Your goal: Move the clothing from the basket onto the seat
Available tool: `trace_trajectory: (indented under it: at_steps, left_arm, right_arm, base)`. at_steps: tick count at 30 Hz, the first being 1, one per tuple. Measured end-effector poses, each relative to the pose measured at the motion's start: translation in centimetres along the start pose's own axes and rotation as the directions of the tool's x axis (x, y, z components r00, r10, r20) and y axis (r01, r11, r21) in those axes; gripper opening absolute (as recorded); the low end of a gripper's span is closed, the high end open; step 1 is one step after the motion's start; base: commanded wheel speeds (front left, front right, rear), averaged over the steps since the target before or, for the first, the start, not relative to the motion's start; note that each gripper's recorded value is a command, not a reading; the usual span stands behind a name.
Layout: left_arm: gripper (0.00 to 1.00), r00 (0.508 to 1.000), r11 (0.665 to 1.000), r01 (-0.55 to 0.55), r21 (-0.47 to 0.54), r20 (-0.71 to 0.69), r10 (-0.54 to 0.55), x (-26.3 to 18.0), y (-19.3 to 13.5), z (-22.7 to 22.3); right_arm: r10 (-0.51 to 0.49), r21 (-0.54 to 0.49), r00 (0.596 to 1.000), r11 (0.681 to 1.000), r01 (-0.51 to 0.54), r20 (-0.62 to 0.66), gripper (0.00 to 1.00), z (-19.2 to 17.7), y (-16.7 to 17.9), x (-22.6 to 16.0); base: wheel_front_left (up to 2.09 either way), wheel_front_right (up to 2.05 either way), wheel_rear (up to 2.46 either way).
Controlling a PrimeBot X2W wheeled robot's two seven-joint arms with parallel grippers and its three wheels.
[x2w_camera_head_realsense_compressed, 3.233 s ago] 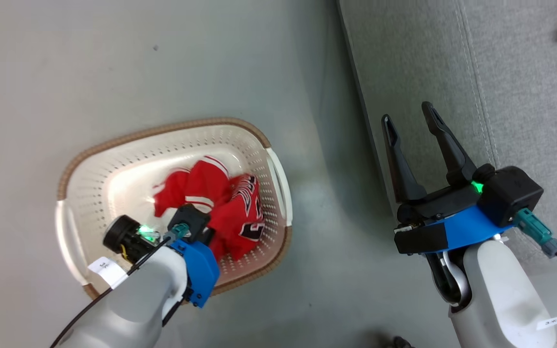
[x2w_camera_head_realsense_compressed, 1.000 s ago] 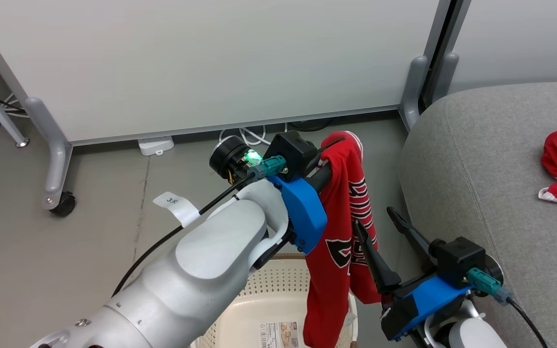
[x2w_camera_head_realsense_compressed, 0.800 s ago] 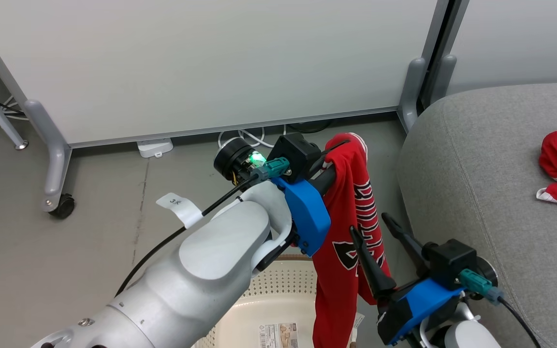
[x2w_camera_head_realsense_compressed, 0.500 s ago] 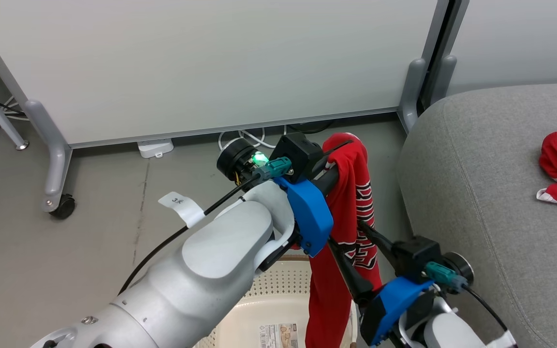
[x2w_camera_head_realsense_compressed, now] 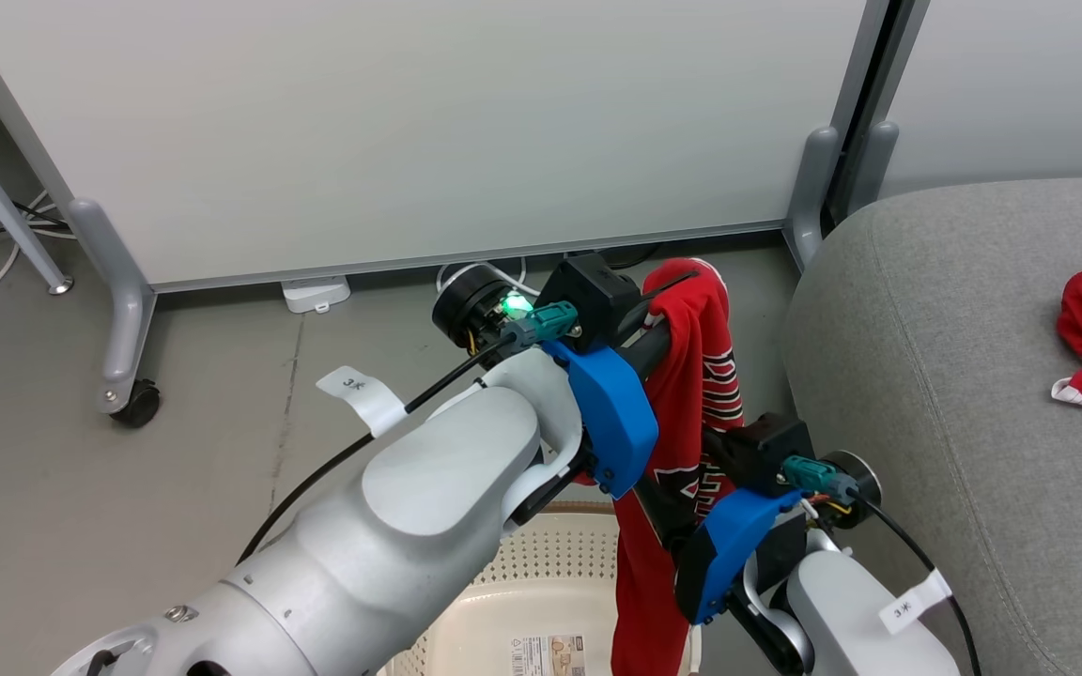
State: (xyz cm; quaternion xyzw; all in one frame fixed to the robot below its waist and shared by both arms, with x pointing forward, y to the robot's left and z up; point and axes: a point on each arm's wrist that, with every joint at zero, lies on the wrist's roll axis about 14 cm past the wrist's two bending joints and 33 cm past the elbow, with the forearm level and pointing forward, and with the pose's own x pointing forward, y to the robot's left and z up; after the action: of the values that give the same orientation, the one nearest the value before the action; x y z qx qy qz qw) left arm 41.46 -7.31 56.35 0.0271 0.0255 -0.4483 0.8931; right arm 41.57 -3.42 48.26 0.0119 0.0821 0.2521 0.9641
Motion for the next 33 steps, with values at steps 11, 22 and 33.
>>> trace_trajectory:
  at_steps: [11, 22, 33]
  left_arm:
    - [0.0, 1.0, 1.0, 0.006, 0.002, 0.004, -0.006, 0.0, -0.2, 0.3]
    - [0.0, 1.0, 1.0, 0.007, -0.001, 0.003, -0.007, 0.1, -0.3, 0.3]
    - [1.0, 1.0, 1.0, 0.0, -0.003, -0.002, 0.0, 0.1, -0.2, 0.0]
  right_arm:
    - [0.036, -0.022, 0.999, 0.999, -0.036, -0.021, 0.0, 0.1, 0.5, 1.2]
    - [0.032, -0.004, 0.999, 0.999, -0.032, -0.011, 0.0, 0.2, 0.3, 1.3]
    - [0.029, 0.003, 1.0, 1.0, -0.029, 0.001, 0.0, 0.2, 0.2, 1.2]
  base:
    - [0.0, 0.0, 0.0]
    - [0.0, 0.0, 0.0]
    - [0.0, 0.0, 0.0]
